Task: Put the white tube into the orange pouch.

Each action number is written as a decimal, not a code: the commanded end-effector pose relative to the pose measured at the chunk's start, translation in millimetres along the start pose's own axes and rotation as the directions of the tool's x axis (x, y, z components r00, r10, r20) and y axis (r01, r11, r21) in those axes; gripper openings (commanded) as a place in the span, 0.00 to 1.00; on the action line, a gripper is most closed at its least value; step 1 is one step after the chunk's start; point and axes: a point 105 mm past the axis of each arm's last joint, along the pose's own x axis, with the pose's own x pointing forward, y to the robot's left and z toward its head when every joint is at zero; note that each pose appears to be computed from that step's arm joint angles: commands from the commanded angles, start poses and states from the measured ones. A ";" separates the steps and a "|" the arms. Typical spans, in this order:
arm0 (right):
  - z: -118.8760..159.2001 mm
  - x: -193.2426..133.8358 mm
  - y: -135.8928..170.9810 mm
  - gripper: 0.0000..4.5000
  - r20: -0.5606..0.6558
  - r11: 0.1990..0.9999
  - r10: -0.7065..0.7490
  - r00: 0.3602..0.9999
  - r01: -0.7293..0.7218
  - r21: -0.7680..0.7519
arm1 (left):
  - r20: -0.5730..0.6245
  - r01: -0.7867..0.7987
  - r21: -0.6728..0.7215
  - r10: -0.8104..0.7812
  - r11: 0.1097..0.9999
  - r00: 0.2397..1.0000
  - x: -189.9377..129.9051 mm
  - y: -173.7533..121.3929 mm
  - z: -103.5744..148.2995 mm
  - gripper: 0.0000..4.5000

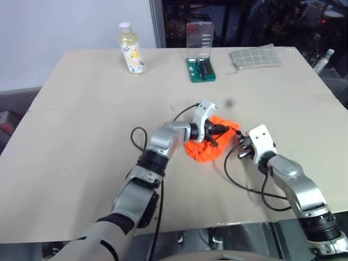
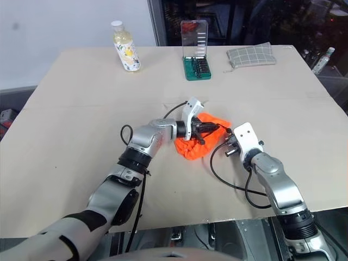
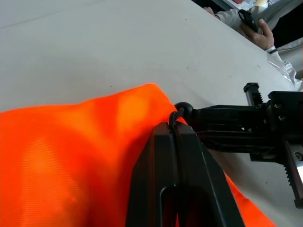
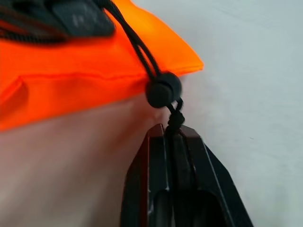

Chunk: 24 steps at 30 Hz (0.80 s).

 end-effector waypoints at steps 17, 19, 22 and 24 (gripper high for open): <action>125.6 -61.3 -33.7 0.00 0.233 0.781 -0.008 0.972 0.152 -0.606 | 0.002 0.296 0.436 -0.330 0.850 0.944 -18.7 -67.4 88.9 0.49; 126.5 -62.1 -31.0 0.00 0.232 0.775 -0.003 0.973 0.149 -0.614 | 0.005 0.291 0.415 -0.323 0.862 0.947 -11.1 -68.4 92.5 0.49; 128.8 -62.6 -26.9 0.00 0.239 0.774 0.001 0.971 0.151 -0.615 | 0.009 0.268 0.376 -0.293 0.887 0.956 -3.0 -65.1 95.4 0.49; 129.8 -62.9 -24.7 0.00 0.242 0.777 0.002 0.970 0.151 -0.611 | 0.010 0.254 0.374 -0.278 0.892 0.961 0.0 -62.8 96.2 0.49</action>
